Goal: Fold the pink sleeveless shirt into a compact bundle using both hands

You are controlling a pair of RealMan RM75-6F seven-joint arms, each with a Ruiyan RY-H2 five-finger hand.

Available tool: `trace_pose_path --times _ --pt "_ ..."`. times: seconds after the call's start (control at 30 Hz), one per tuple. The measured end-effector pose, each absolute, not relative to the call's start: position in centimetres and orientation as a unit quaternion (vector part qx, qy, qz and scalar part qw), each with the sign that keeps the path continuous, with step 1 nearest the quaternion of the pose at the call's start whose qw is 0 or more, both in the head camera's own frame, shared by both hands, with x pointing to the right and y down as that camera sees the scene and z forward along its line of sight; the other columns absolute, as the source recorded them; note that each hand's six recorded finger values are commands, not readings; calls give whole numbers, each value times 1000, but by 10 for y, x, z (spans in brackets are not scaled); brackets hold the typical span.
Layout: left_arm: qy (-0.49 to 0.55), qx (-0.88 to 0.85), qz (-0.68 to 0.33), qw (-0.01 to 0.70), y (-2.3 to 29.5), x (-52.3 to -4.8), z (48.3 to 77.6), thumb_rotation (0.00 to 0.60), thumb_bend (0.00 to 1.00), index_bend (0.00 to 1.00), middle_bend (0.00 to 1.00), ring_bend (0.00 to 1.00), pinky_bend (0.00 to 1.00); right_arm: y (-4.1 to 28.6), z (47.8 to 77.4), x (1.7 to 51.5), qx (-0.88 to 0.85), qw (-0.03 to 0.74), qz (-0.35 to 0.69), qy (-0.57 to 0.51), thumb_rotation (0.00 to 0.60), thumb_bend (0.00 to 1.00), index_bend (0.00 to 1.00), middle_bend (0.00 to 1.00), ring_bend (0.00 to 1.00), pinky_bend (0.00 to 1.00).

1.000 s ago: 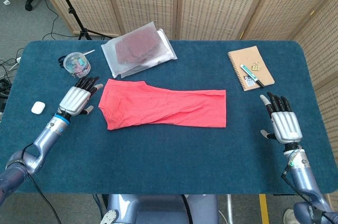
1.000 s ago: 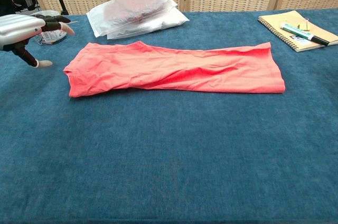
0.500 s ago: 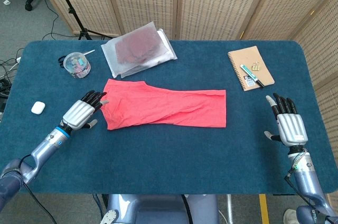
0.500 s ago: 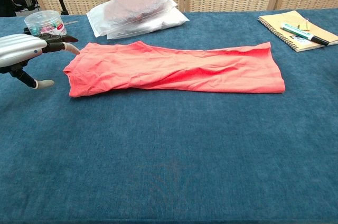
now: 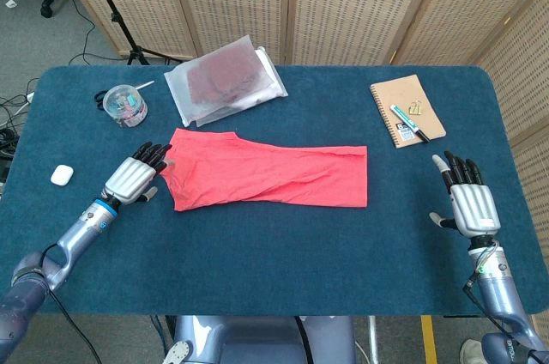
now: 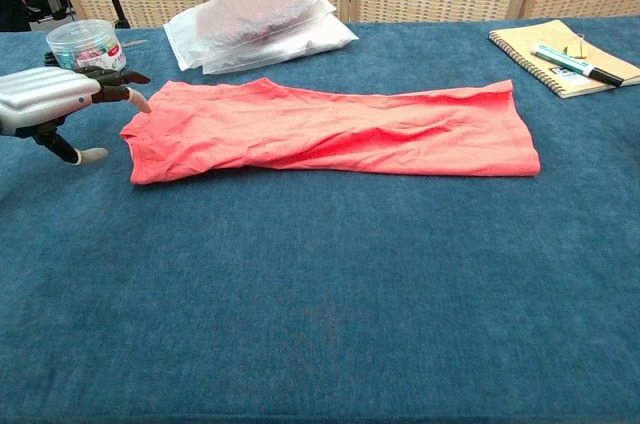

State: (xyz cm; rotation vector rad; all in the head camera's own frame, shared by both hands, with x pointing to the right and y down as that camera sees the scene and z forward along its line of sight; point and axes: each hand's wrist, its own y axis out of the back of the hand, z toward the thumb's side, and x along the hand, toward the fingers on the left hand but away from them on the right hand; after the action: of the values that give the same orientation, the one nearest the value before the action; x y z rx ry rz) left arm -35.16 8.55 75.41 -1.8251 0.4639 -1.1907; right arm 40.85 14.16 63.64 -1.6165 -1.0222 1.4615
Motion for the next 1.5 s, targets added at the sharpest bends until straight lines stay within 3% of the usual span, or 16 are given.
trace_pose_path --times 0.53,0.9,1.5 --pt "175 -726 -493 447 77 -334 770 600 369 246 0 0 0 141 635 408 -627 357 565 -400 600 0 0 0 0 0" --pt "196 -720 -493 447 74 -331 770 600 468 430 0 0 0 141 633 409 -630 353 562 -403 600 0 0 0 0 0" --pt "199 -703 -512 452 71 -328 777 600 465 445 0 0 0 141 631 408 -632 351 560 -405 600 0 0 0 0 0"
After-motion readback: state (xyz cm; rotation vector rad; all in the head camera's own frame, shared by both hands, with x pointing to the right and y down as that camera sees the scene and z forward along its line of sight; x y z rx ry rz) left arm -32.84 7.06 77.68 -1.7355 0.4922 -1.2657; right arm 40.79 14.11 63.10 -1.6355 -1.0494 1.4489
